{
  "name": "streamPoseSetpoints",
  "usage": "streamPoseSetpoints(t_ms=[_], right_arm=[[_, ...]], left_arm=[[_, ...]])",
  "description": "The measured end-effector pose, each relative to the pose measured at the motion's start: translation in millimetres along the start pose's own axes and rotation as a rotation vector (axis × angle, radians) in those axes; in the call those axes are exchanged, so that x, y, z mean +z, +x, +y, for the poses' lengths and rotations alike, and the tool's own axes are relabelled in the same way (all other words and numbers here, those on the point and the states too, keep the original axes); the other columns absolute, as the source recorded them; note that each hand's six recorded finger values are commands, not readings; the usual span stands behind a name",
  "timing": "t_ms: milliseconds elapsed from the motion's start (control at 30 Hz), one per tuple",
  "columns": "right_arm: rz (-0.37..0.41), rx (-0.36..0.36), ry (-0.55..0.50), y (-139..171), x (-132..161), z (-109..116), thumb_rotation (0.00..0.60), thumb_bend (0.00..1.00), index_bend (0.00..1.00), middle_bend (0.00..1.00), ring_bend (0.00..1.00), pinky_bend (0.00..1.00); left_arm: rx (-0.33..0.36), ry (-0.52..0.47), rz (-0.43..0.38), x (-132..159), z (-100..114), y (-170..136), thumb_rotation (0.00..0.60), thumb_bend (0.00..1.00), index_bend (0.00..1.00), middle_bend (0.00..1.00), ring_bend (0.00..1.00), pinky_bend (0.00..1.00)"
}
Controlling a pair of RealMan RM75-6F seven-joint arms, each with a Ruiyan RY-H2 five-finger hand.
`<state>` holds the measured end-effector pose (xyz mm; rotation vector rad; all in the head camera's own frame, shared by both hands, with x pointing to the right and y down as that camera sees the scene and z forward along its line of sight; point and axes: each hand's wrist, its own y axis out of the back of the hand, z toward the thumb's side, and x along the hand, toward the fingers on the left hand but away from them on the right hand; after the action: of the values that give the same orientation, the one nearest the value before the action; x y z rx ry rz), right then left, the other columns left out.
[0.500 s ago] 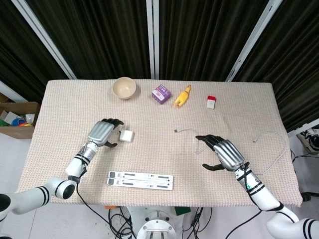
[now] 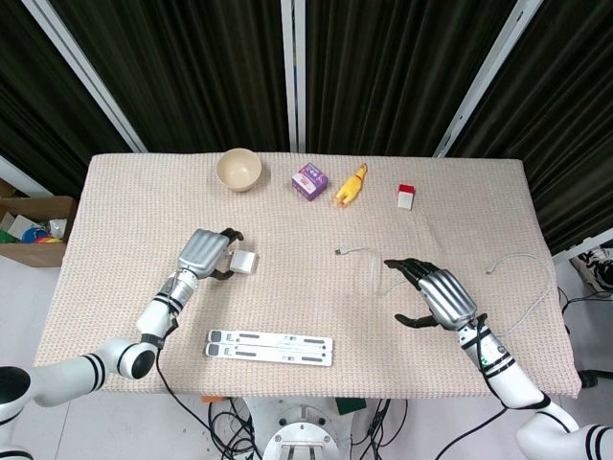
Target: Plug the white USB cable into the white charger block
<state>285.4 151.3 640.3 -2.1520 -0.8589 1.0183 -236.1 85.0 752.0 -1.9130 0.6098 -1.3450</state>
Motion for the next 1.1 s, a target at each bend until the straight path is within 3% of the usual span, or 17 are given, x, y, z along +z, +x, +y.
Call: streamPoseSetpoints(t_ms=[400, 800, 933, 1100], right_arm=[[-0.019, -0.008, -0.026, 4.6, -4.7, -0.7, 0.600, 0.19, 0.19, 0.24, 0.17, 0.31], [-0.035, -0.020, -0.052, 8.2, -9.8, 0.8, 0.600, 0.19, 0.19, 0.24, 0.17, 0.32], [-0.040, -0.021, -0.053, 8.1, -11.3, 1.1, 0.600, 0.19, 0.20, 0.24, 0.17, 0.32], [-0.045, -0.021, -0.047, 3.7, -13.4, 3.4, 0.600, 0.19, 0.22, 0.24, 0.17, 0.32]], left_arm=[[-0.072, -0.064, 0.002, -0.4, -8.2, 7.5, 0.462, 0.21, 0.32, 0.27, 0.67, 0.71], [-0.085, -0.071, 0.005, -4.6, -14.6, 12.3, 0.453, 0.22, 0.33, 0.27, 0.66, 0.71], [-0.081, -0.070, 0.008, -5.9, -16.7, 14.1, 0.457, 0.22, 0.38, 0.32, 0.67, 0.71], [-0.066, -0.074, 0.018, -8.5, -17.4, 16.6, 0.458, 0.22, 0.50, 0.47, 0.70, 0.71]])
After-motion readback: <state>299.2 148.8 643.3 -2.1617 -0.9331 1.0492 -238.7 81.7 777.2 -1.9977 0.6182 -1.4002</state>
